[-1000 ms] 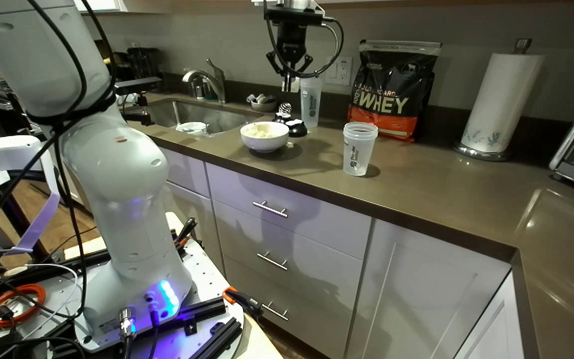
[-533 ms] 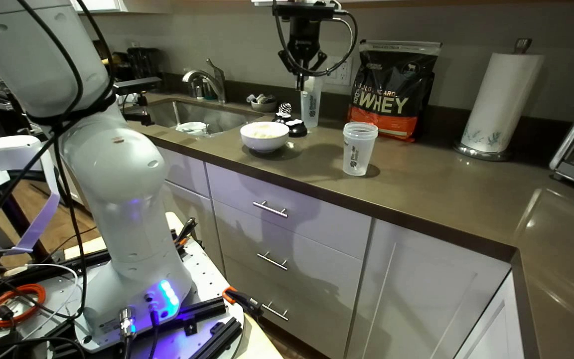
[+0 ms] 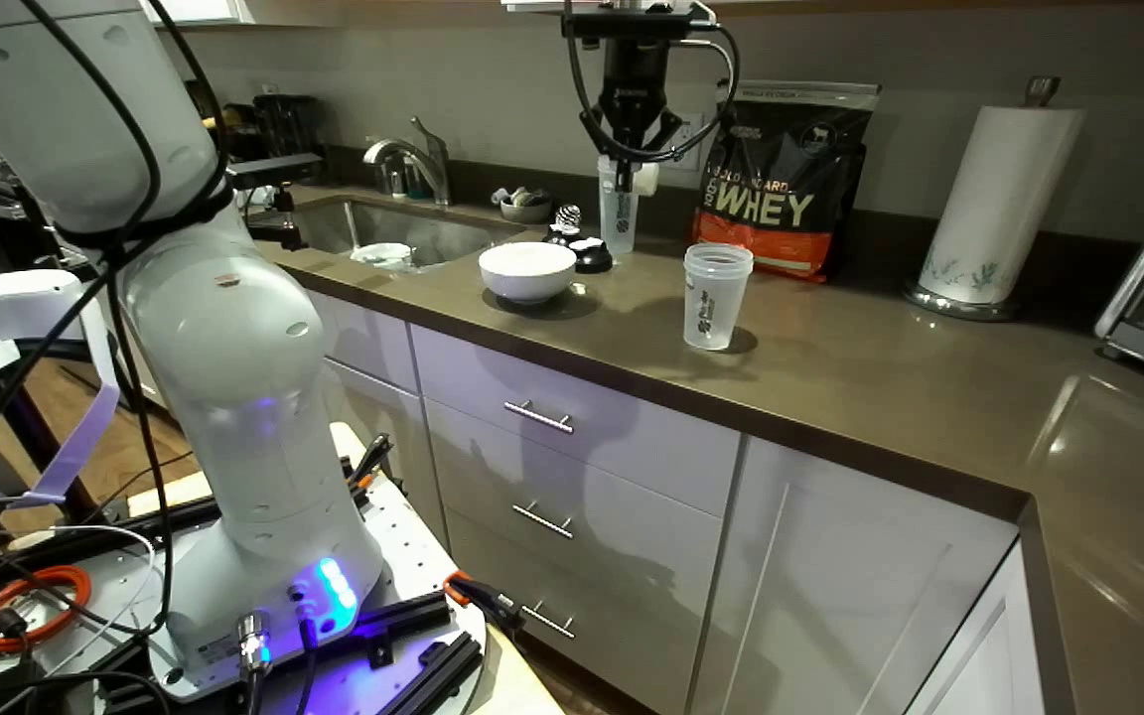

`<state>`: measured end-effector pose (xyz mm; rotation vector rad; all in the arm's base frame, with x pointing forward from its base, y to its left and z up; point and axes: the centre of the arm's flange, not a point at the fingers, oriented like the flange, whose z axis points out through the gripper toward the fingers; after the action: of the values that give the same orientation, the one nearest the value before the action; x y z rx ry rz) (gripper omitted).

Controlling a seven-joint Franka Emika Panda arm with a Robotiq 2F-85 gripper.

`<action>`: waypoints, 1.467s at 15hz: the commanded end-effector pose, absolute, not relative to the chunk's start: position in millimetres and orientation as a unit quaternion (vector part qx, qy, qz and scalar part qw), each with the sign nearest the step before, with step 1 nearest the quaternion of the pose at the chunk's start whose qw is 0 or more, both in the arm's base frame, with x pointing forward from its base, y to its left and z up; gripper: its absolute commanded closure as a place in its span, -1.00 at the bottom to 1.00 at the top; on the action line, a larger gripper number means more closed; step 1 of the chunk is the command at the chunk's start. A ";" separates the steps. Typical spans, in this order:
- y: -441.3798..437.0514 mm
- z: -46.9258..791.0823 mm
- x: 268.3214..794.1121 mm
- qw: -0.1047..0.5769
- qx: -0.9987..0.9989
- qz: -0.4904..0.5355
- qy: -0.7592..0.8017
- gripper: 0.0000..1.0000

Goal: Use the clear spoon to scoop some whey powder from the bowl, then pour the powder into the cup, and return the spoon to the bowl

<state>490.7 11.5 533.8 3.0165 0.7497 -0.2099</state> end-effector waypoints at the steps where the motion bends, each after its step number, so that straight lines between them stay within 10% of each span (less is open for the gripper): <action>1: -5.5 533.0 478.5 0.023 0.976 -0.074 0.205 0.98; 22: -88.7 509.1 494.1 0.041 0.991 -0.097 0.081 0.98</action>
<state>482.6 -78.5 511.6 3.0575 0.2998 -0.2897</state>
